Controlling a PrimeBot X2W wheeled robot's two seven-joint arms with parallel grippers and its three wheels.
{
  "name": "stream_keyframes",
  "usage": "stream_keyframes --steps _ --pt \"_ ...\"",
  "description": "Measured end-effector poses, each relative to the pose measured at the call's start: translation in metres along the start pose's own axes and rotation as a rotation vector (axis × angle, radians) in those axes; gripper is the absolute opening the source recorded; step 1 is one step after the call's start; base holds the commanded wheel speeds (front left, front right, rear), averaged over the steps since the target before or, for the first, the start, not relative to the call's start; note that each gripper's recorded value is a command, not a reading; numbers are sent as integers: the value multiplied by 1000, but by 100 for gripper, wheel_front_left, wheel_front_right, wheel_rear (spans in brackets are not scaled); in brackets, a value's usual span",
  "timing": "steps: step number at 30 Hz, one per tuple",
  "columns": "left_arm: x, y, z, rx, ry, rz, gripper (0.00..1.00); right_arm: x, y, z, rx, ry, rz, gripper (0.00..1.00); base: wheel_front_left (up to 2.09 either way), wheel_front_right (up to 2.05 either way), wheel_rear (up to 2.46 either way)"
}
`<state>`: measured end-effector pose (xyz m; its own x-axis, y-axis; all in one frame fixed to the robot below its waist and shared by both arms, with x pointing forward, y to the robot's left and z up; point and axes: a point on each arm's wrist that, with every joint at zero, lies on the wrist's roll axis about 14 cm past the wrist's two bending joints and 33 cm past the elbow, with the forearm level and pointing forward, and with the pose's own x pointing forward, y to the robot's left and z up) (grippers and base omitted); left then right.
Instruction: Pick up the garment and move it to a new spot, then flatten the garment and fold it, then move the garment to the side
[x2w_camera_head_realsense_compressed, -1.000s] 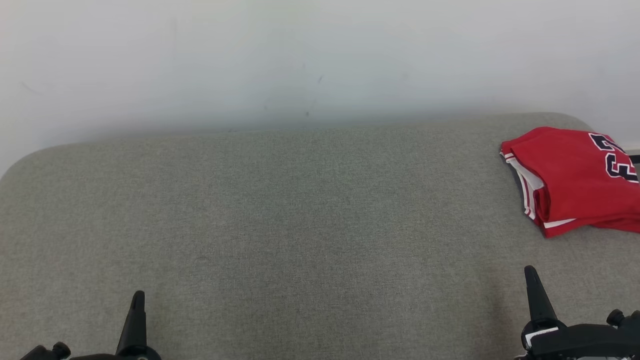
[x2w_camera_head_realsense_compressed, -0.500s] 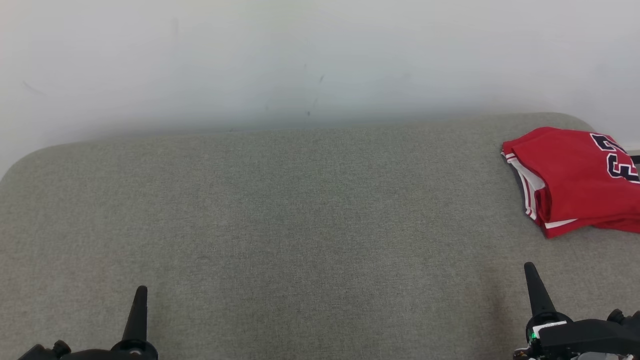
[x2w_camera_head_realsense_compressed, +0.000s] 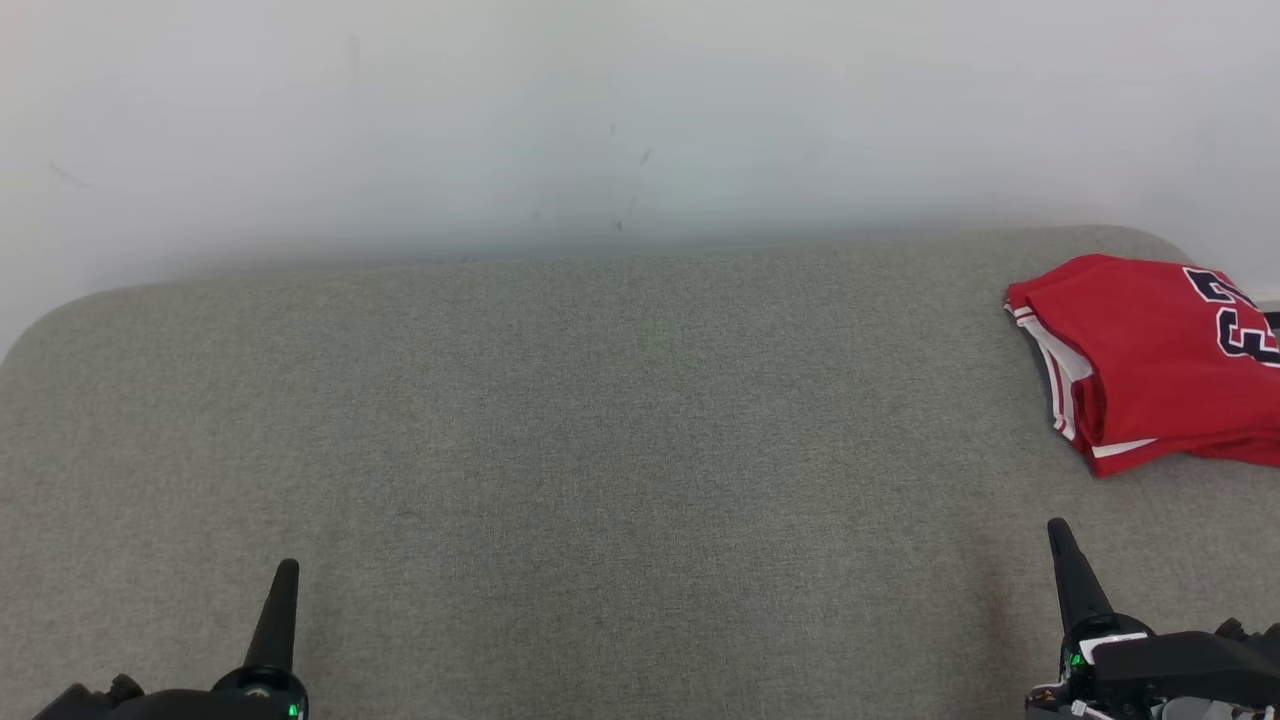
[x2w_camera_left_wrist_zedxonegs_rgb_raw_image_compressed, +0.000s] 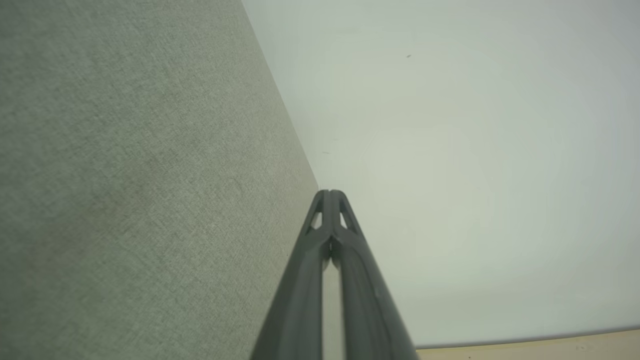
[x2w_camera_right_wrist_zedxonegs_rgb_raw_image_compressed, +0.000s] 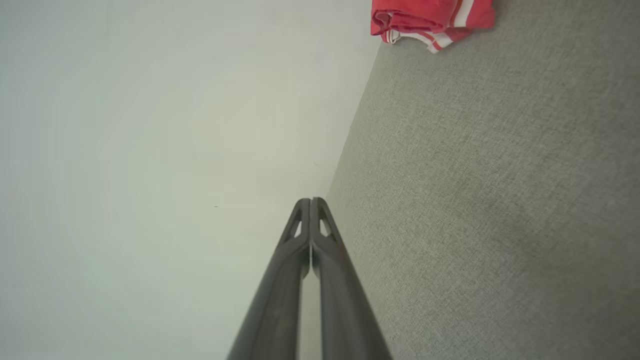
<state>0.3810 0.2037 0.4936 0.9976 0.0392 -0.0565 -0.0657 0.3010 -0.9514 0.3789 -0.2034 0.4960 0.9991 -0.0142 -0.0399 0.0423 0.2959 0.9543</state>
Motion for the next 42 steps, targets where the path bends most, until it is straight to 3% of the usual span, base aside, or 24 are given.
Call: stream_keyframes --steps 42 --pt "7 -14 0 -311 31 -58 0 9 11 0 302 9 39 0 0 0 0"
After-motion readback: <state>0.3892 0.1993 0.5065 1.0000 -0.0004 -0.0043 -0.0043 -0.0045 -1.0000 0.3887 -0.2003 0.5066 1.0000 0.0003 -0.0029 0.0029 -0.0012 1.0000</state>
